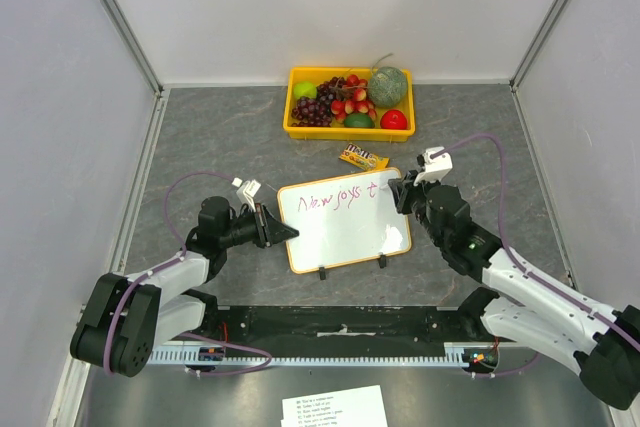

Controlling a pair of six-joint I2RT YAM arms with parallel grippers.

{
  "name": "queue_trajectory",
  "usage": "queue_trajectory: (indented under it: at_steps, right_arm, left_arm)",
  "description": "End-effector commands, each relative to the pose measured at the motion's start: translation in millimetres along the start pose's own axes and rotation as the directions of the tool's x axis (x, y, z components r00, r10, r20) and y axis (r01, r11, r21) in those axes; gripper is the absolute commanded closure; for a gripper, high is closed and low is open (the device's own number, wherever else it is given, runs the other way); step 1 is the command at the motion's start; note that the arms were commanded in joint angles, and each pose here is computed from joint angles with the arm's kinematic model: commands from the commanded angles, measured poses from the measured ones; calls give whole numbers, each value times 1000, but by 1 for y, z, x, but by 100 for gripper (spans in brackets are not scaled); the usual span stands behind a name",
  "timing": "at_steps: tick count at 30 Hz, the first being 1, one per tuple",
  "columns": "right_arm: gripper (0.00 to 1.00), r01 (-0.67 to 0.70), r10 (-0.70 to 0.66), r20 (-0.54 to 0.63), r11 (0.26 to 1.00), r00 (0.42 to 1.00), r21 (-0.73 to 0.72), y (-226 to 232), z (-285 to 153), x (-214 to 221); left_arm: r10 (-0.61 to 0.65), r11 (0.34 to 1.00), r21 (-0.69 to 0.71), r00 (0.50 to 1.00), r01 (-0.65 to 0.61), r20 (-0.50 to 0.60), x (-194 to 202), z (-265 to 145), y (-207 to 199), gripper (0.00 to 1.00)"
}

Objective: Write a sentence on the whiteboard

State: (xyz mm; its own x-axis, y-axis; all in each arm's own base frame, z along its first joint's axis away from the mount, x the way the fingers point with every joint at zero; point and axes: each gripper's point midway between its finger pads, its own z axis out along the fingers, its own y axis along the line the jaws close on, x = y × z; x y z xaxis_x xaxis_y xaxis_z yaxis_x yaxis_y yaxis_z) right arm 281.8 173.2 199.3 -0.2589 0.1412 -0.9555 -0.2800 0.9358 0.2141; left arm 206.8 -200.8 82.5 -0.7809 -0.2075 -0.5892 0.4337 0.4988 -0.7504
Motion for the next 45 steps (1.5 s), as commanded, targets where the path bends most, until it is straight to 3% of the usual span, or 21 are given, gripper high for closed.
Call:
queue_trajectory:
  at_steps: [1,26,45]
  right_arm:
    - [100,-6,5,44,1000,999,22,0,5,-18]
    - [100,28,-28,-61,1000,998,-6,-5,-5,20]
    - [100,17,-19,21,996,1000,88,-13,4,-10]
  left_arm:
    - [61,997,-43,998,-60,28,-10,2,7,98]
    - [58,997,-43,998,-57,25,-9,2,8,98]
    - [59,997,-44,998,-58,27,-9,2,8,98]
